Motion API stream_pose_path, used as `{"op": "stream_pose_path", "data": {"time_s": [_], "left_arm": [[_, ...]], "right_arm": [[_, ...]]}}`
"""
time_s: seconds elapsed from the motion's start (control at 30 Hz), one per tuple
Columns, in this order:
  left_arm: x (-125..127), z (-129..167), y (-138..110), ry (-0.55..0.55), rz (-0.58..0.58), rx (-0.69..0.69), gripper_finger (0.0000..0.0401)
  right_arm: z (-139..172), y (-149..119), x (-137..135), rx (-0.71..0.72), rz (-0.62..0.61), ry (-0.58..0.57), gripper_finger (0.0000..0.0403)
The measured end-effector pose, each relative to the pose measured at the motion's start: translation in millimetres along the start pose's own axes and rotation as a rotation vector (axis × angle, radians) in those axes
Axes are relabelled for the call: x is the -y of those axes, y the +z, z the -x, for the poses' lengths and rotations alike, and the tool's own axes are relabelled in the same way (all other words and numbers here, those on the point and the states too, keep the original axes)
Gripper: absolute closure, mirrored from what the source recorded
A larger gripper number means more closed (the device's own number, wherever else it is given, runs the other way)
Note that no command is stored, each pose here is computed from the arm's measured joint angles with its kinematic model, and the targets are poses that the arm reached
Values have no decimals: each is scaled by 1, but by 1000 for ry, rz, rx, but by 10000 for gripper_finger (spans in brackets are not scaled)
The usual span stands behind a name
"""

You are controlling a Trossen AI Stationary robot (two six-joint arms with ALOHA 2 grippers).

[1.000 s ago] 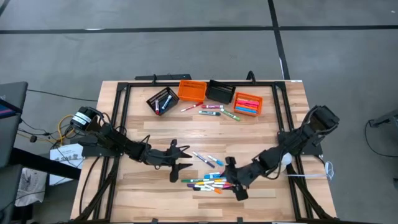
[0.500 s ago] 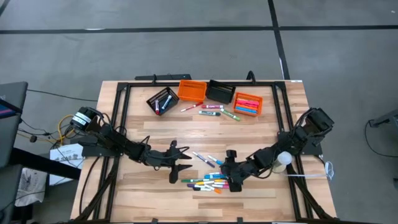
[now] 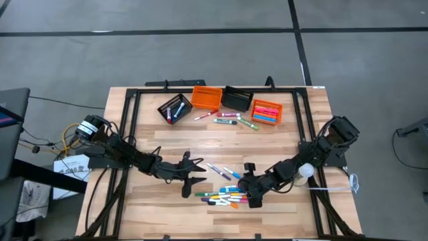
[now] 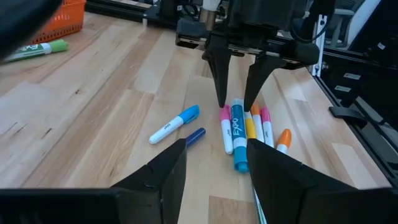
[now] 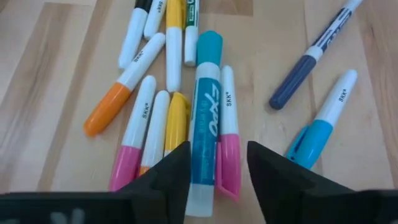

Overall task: Pick & Place Markers
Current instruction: Put the large light blue marker into the left black bin

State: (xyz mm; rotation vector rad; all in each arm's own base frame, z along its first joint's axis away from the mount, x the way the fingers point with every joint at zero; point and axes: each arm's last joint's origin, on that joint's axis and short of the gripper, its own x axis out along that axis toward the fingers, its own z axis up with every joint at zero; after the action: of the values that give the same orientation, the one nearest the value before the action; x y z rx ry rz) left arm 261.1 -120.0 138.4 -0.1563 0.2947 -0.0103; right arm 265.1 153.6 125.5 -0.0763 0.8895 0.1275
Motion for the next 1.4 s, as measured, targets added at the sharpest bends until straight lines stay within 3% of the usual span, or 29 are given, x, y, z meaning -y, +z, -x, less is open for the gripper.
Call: {"op": "stream_pose_path", "data": {"time_s": [0.2,0.63,0.9,1.17,1.4], "left_arm": [[0,0,0,0,0,1,233],[0,0,1,1,1,5,233],[0,0,1,-7,-76,3,233],[1,0,1,-26,-170,6,227],[8,-7,18,-17,-346,65,217]], "right_arm": [[-7,-5,-1,-38,-7,16,283],[-19,-13,4,-94,-27,-12,289],[-10,-2,6,-70,77,2,345],[24,26,15,60,107,-35,342],[54,48,19,253,133,-115,340]]}}
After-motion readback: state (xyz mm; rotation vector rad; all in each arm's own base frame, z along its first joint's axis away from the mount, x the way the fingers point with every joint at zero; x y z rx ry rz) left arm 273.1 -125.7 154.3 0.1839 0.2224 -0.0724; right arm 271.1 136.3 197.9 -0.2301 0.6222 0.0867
